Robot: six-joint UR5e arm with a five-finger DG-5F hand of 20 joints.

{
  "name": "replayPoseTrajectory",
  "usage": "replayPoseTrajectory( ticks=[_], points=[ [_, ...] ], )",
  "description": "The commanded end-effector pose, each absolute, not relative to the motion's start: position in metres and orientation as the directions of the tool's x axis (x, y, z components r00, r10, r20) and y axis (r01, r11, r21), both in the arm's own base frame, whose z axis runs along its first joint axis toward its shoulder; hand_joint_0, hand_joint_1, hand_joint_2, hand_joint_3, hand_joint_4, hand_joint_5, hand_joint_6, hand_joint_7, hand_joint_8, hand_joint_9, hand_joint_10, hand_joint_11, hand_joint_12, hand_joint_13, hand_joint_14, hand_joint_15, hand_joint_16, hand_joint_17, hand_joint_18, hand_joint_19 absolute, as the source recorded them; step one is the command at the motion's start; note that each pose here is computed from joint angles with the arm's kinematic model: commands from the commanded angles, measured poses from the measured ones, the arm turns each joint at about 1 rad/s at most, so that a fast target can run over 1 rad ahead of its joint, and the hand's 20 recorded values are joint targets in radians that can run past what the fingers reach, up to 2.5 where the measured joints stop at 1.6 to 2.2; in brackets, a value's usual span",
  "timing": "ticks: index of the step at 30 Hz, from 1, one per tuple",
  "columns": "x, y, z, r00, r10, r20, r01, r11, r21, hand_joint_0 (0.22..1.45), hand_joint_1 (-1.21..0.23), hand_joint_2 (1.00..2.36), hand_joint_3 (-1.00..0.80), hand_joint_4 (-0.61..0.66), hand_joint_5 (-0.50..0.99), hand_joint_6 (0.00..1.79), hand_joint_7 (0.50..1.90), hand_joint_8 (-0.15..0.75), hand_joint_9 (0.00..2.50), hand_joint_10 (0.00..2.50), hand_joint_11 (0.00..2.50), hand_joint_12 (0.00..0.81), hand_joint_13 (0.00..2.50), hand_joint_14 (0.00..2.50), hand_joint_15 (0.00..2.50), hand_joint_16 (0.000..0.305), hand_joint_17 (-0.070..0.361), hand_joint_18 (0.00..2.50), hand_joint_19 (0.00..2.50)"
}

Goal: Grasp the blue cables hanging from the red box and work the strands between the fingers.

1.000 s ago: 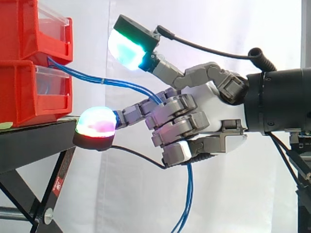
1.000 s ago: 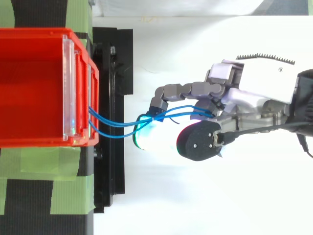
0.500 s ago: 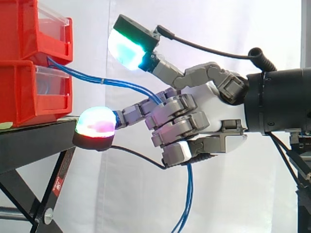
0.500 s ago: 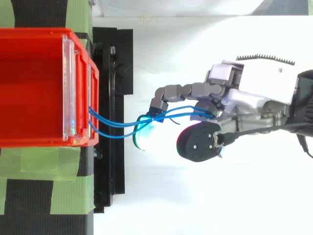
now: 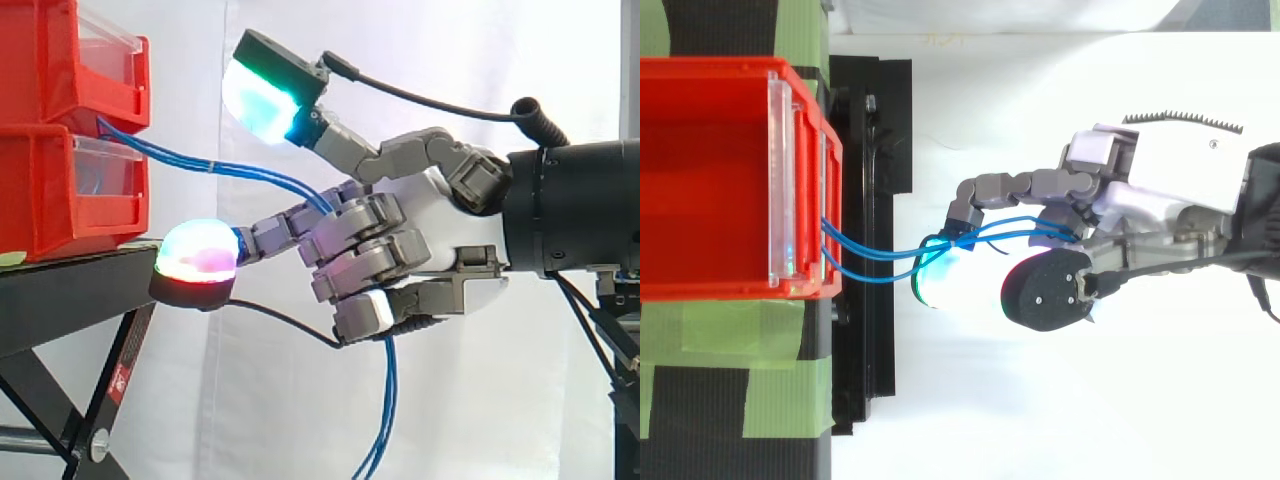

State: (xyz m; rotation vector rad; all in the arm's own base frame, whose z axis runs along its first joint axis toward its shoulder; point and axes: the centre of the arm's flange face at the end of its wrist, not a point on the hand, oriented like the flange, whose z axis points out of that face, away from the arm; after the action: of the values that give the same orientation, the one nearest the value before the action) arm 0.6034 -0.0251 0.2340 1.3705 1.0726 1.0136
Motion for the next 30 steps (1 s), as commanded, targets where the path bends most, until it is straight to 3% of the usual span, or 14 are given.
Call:
replayPoseTrajectory(
  ticks=[1, 30],
  points=[
    [0.6034, -0.0250, 0.2336, 0.233, 0.972, 0.008, 0.064, -0.023, 0.998, 0.68, -0.46, 1.00, -1.00, 0.33, 0.19, 0.08, 1.28, 0.499, 1.73, 2.50, 2.50, 0.588, 1.86, 2.50, 1.56, 0.232, 0.174, 2.46, 0.72],
    [0.6032, -0.0251, 0.2335, 0.233, 0.973, 0.007, 0.065, -0.023, 0.998, 0.75, -0.53, 1.00, -1.00, 0.27, 0.19, 0.14, 1.28, 0.499, 1.73, 2.50, 2.50, 0.588, 1.86, 2.50, 1.56, 0.232, 0.174, 2.46, 0.72]
  ],
)
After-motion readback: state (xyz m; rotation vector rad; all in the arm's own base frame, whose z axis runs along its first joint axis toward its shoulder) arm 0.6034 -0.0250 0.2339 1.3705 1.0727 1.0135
